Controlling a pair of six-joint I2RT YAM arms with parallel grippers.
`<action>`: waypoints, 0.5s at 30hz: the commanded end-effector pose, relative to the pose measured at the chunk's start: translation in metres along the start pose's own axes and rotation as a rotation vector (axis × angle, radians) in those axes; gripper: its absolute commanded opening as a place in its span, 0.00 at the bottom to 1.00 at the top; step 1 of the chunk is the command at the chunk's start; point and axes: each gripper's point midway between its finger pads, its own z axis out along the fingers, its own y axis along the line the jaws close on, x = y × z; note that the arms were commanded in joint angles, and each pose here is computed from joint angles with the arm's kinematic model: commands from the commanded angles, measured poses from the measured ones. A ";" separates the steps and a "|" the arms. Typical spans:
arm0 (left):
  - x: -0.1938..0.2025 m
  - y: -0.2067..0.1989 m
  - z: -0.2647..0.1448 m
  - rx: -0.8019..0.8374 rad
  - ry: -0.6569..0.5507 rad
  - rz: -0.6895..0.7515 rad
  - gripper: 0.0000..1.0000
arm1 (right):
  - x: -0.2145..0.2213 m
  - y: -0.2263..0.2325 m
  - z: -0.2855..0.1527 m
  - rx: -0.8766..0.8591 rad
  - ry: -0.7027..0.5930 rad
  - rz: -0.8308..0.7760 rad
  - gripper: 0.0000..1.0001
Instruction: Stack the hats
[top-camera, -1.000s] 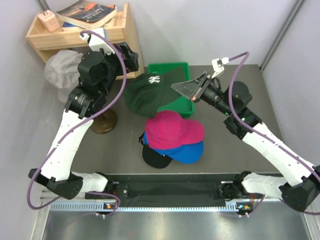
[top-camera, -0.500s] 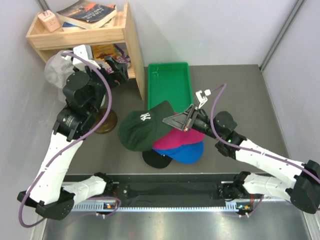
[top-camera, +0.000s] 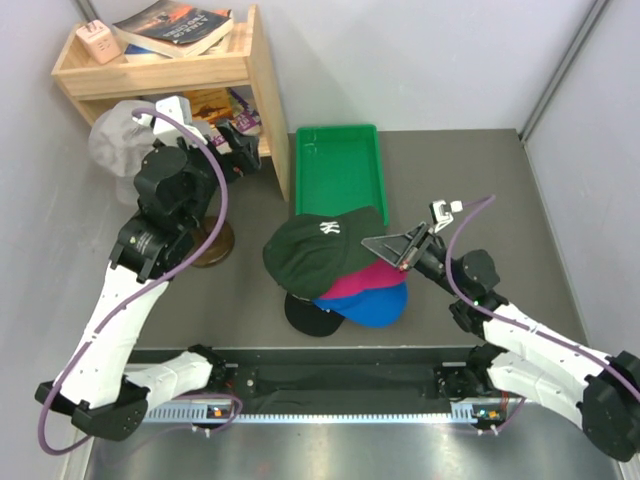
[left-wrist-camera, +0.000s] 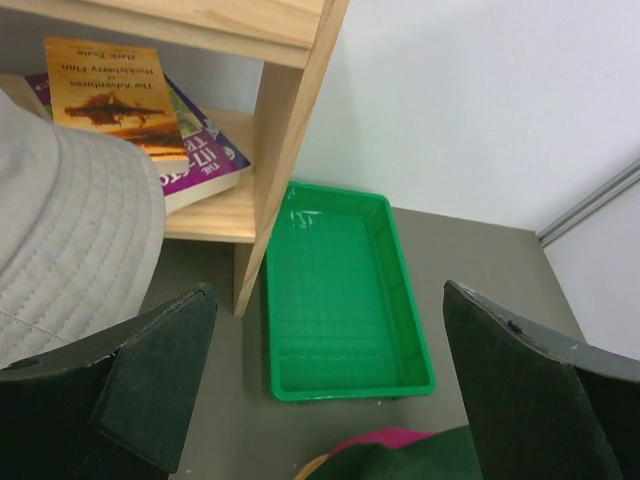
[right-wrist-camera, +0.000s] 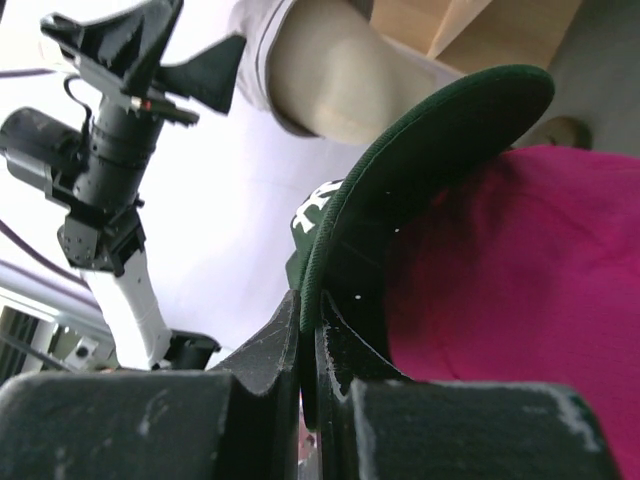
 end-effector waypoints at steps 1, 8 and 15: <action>0.009 0.003 0.002 -0.005 0.026 0.000 0.99 | -0.019 0.022 -0.008 -0.105 -0.062 -0.032 0.00; 0.040 0.004 0.004 0.021 0.108 0.033 0.99 | -0.020 -0.015 -0.021 -0.041 -0.056 0.002 0.00; 0.063 0.004 0.003 0.048 0.167 0.032 0.99 | -0.018 -0.045 -0.033 0.016 -0.072 0.072 0.00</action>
